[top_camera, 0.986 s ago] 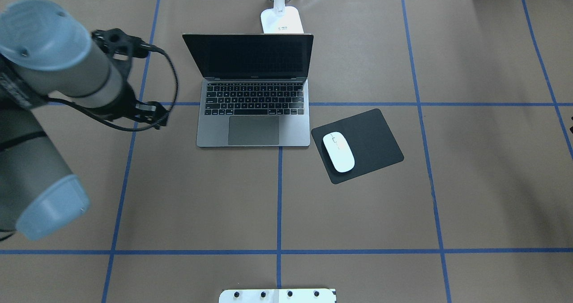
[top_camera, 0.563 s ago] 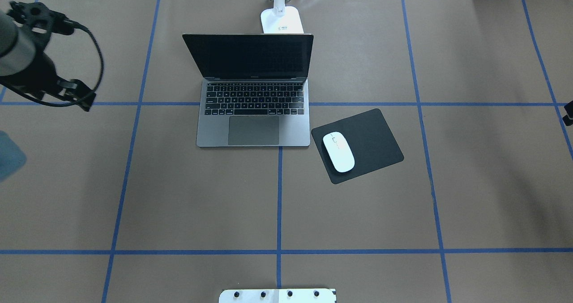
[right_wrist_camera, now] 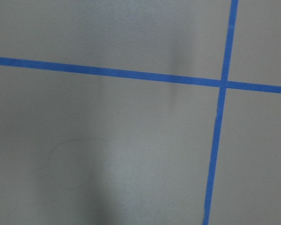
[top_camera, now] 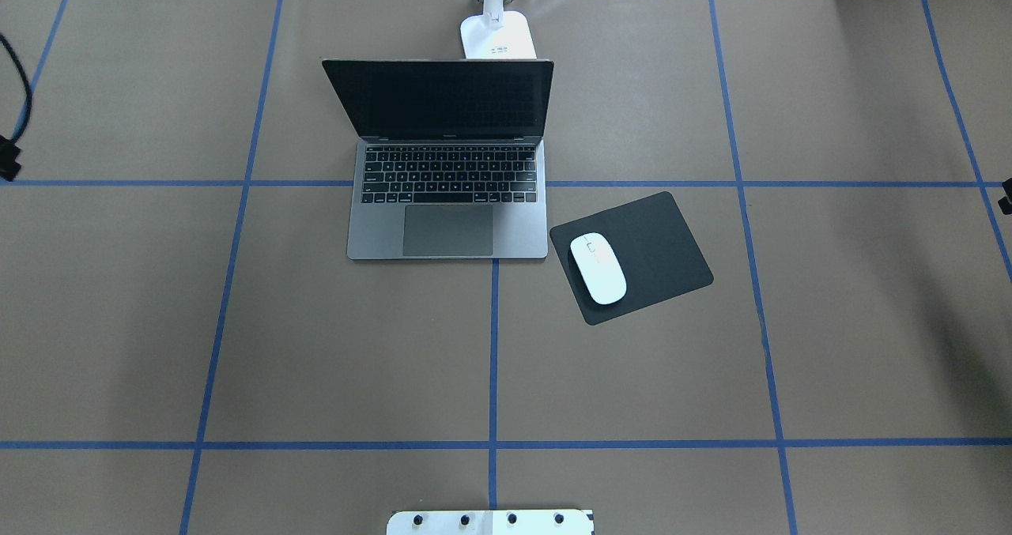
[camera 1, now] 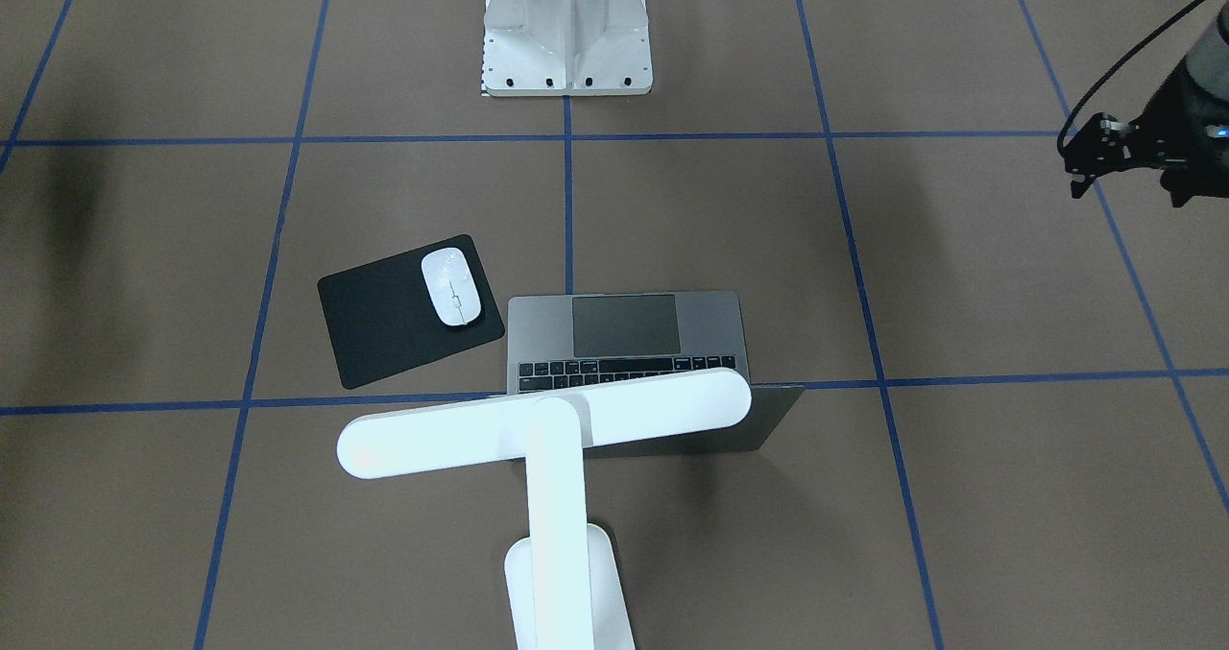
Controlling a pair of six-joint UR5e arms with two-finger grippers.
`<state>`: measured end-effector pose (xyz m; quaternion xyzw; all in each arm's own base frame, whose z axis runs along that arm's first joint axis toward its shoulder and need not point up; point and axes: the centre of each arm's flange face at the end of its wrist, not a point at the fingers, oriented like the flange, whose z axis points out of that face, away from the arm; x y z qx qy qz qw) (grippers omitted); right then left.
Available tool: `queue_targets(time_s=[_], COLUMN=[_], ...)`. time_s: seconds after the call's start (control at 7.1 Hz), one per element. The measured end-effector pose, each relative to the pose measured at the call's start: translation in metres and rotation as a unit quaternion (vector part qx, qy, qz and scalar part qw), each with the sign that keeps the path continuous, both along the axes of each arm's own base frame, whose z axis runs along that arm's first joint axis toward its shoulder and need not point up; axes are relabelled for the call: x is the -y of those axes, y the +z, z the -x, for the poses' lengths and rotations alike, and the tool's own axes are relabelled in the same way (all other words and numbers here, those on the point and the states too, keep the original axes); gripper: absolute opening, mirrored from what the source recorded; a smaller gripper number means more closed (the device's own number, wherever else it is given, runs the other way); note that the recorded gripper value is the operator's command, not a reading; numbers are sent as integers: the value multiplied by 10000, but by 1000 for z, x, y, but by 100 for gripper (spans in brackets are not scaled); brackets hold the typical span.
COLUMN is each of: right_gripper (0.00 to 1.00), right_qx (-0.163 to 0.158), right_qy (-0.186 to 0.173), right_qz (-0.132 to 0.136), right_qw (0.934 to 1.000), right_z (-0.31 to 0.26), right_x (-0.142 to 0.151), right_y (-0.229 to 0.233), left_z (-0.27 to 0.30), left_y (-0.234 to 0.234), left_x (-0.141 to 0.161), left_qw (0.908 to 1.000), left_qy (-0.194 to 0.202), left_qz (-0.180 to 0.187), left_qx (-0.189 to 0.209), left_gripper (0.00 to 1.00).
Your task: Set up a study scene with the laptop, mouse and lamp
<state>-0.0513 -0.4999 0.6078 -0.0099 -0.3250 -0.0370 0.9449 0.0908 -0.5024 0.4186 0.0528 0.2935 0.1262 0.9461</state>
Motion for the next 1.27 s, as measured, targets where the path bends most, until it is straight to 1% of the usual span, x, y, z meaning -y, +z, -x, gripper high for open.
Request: queue_targets(time_s=[0.14, 0.42, 0.56, 0.7, 0.84, 0.99, 1.27], right_gripper=[100, 100, 100, 100, 100, 100, 100], right_qx=[-4, -11, -13, -13, -16, -24, 21], right_qy=[28, 56, 62, 68, 79, 111, 208], right_qz=[25, 72, 92, 109, 129, 173, 286], right_qw=[10000, 10000, 9999, 9999, 9999, 9998, 9994], right_z=[-3, -6, -7, -7, -8, -12, -40], right_x=[1, 1, 1, 1, 1, 1, 2], right_y=[8, 14, 17, 19, 21, 25, 51], left_z=[29, 76, 102, 130, 156, 174, 187], left_y=[32, 108, 148, 187, 216, 236, 257], left_x=[8, 25, 30, 30, 26, 20, 9], left_qw=[10000, 9995, 9993, 9990, 9986, 9984, 9982], left_qy=[68, 121, 85, 71, 75, 79, 96], left_qz=[14, -6, 15, 63, 91, 100, 116], left_qx=[-10, -287, -358, -426, -508, -553, -582], left_gripper=[99, 99, 99, 99, 99, 99, 99])
